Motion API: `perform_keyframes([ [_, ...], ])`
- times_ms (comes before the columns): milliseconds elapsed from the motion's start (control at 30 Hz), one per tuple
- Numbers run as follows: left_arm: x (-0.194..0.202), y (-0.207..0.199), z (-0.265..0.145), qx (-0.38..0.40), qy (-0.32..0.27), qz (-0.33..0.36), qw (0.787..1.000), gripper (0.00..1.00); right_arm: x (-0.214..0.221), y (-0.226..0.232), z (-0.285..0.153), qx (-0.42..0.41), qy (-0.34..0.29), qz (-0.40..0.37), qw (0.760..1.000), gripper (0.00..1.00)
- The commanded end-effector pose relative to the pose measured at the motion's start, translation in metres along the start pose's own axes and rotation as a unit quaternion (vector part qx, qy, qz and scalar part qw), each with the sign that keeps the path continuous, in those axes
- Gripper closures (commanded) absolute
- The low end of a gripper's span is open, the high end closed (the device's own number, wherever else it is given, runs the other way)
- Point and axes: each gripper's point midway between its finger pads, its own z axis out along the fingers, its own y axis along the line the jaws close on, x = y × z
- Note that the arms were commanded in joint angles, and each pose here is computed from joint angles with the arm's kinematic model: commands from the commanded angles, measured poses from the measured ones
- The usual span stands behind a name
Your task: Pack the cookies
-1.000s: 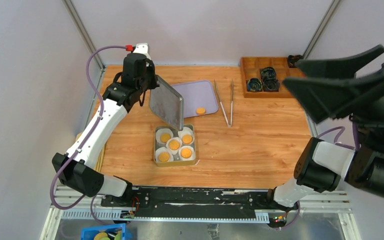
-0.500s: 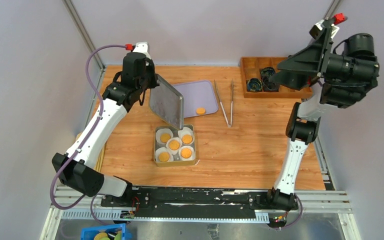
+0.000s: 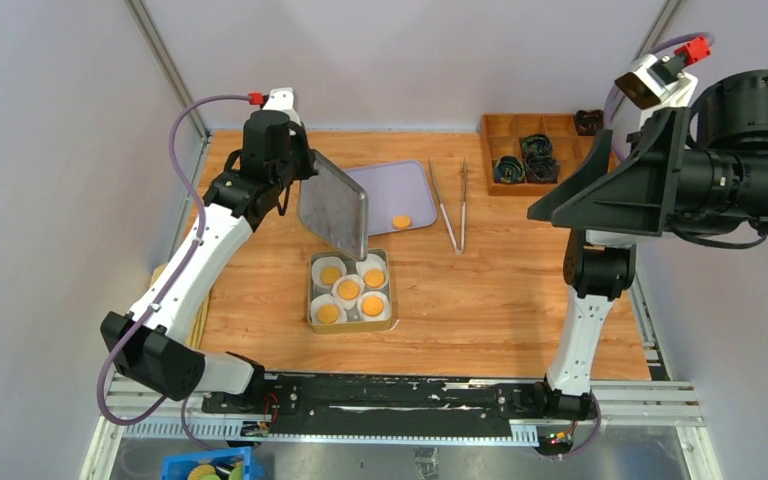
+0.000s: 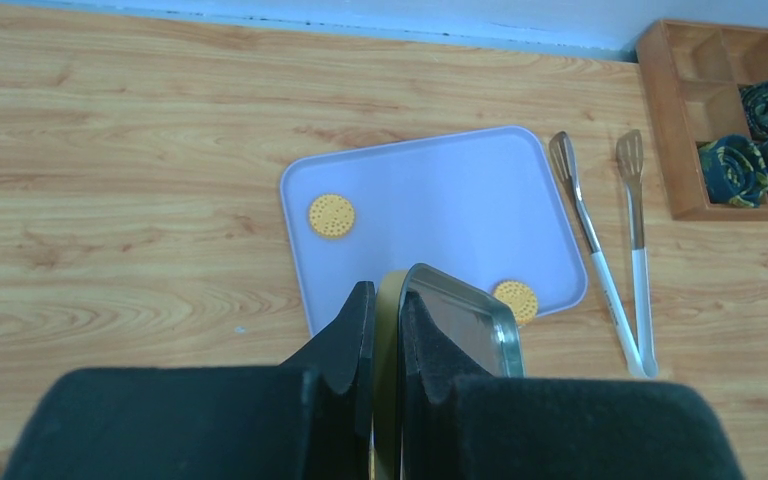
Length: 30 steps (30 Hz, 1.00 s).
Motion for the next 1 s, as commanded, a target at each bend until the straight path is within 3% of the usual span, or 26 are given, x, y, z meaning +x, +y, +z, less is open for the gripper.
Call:
perform_keyframes([
  [0, -0.013, -0.006, -0.008, 0.014, -0.029, -0.008, 0.999, 1.00, -0.008, -0.047, 0.000, 0.066, 0.045, 0.089, 0.993, 0.00],
  [167, -0.017, -0.008, -0.009, 0.018, -0.032, -0.010, 0.999, 1.00, -0.007, -0.041, -0.002, 0.070, 0.037, 0.017, 0.997, 0.00],
  [267, -0.019, -0.010, -0.010, 0.021, -0.034, -0.014, 0.999, 1.00, -0.014, -0.043, -0.013, 0.122, -0.029, -0.053, 0.991, 0.01],
  [367, -0.021, -0.012, -0.012, 0.025, -0.035, -0.016, 0.999, 1.00, -0.028, -0.040, -0.030, 0.238, -0.122, -0.159, 0.950, 0.01],
  [433, -0.024, -0.011, -0.013, 0.024, -0.036, -0.015, 0.999, 1.00, -0.033, -0.027, -0.029, 0.312, -0.148, -0.239, 0.908, 0.01],
  [500, -0.026, -0.010, -0.014, 0.019, -0.038, -0.015, 0.999, 1.00, -0.039, -0.012, -0.021, 0.362, -0.164, -0.266, 0.878, 0.00],
  [600, -0.024, -0.006, -0.015, 0.011, -0.039, -0.017, 0.999, 1.00, -0.048, -0.001, 0.001, 0.424, -0.175, -0.366, 0.810, 0.00],
  [700, -0.023, -0.005, -0.017, 0.010, -0.036, -0.015, 0.999, 1.00, -0.059, -0.014, 0.019, 0.508, -0.179, -0.430, 0.724, 0.00],
  [833, -0.029, 0.000, -0.023, -0.003, -0.043, -0.008, 0.999, 1.00, -0.071, -0.058, 0.052, 0.637, -0.101, -0.518, 0.562, 0.00],
  [967, -0.033, -0.001, -0.025, 0.000, -0.049, -0.010, 0.999, 1.00, -0.064, -0.116, 0.097, 0.692, 0.026, -0.590, 0.414, 0.00],
])
